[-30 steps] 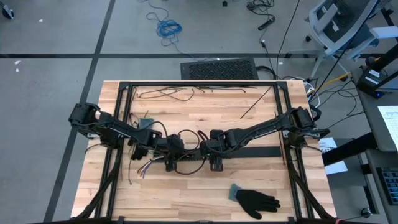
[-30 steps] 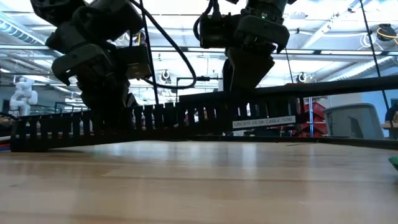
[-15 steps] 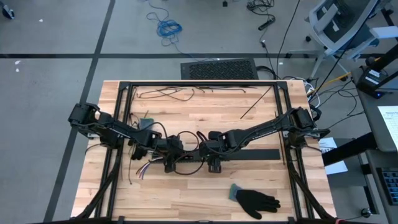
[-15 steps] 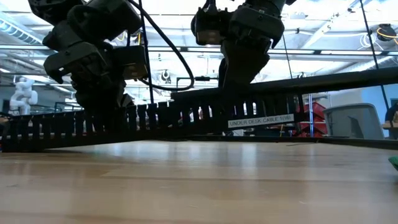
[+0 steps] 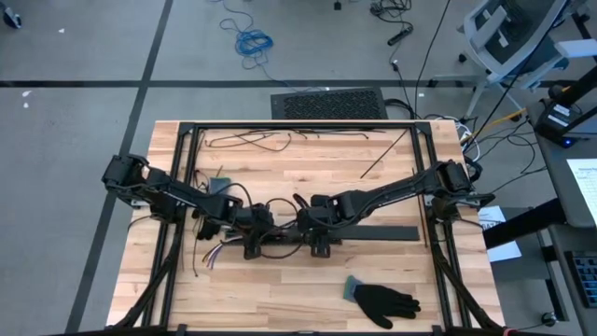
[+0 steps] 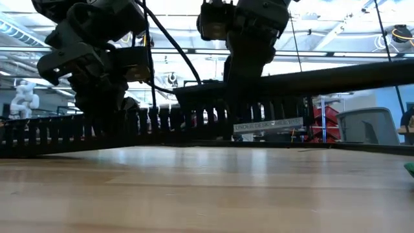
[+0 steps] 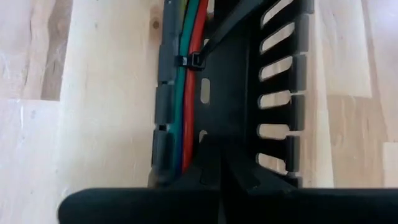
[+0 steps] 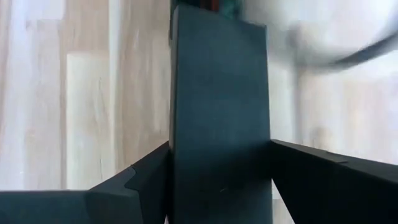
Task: Ziptie cables
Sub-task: Close the cable duct with the cable duct cover
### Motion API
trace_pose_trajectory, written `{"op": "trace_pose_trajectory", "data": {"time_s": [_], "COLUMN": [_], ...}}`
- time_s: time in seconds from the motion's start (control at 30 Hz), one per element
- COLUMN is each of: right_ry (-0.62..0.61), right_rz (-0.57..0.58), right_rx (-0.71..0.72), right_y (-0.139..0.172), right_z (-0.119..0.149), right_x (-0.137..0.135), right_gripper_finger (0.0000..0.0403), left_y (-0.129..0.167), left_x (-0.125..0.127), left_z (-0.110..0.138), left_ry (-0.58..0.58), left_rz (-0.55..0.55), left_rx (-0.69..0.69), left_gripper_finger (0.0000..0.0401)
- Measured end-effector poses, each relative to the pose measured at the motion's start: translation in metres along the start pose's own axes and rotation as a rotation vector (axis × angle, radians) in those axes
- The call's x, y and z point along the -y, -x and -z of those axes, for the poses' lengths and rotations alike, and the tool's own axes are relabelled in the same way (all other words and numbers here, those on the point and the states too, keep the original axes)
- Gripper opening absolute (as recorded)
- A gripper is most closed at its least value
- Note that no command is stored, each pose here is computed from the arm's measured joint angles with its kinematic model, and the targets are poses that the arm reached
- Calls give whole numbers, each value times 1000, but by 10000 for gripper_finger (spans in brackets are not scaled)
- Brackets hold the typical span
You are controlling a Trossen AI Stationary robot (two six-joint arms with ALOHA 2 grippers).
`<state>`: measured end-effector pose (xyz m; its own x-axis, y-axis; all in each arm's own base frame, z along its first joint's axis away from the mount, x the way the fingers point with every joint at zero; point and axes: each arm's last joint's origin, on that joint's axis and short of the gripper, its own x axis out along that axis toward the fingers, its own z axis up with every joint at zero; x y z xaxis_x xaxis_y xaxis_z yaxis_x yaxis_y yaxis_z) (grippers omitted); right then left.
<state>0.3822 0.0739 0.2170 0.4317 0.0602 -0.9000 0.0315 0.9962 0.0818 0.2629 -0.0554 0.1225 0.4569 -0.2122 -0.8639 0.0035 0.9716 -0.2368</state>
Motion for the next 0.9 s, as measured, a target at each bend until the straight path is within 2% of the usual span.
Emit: {"op": "trace_pose_trajectory", "data": {"time_s": [0.07,0.2,0.33,0.47,0.67,0.8,0.9], "right_ry": [-6,-42,-51,-21,39,-87,-113], "right_rz": [28,13,51,104,119,167,201], "right_rx": [29,97,60,-76,-79,-156,-244], "right_y": [10,17,22,20,20,21,27], "right_z": [-6,-14,-13,1,0,6,14], "right_x": [0,4,9,12,15,32,44], "right_gripper_finger": [224,223,219,202,183,186,201], "left_y": [-2,-1,-1,-1,-1,-1,0], "left_x": [-1,-2,-2,-2,-3,-6,-9], "left_z": [6,7,7,7,7,6,5], "left_ry": [7,5,8,10,28,53,69], "left_rz": [4,-7,-8,-9,-16,-21,-26], "left_rx": [-43,-59,-62,-62,-58,-55,-53], "left_gripper_finger": [0,0,0,0,0,0,0]}}
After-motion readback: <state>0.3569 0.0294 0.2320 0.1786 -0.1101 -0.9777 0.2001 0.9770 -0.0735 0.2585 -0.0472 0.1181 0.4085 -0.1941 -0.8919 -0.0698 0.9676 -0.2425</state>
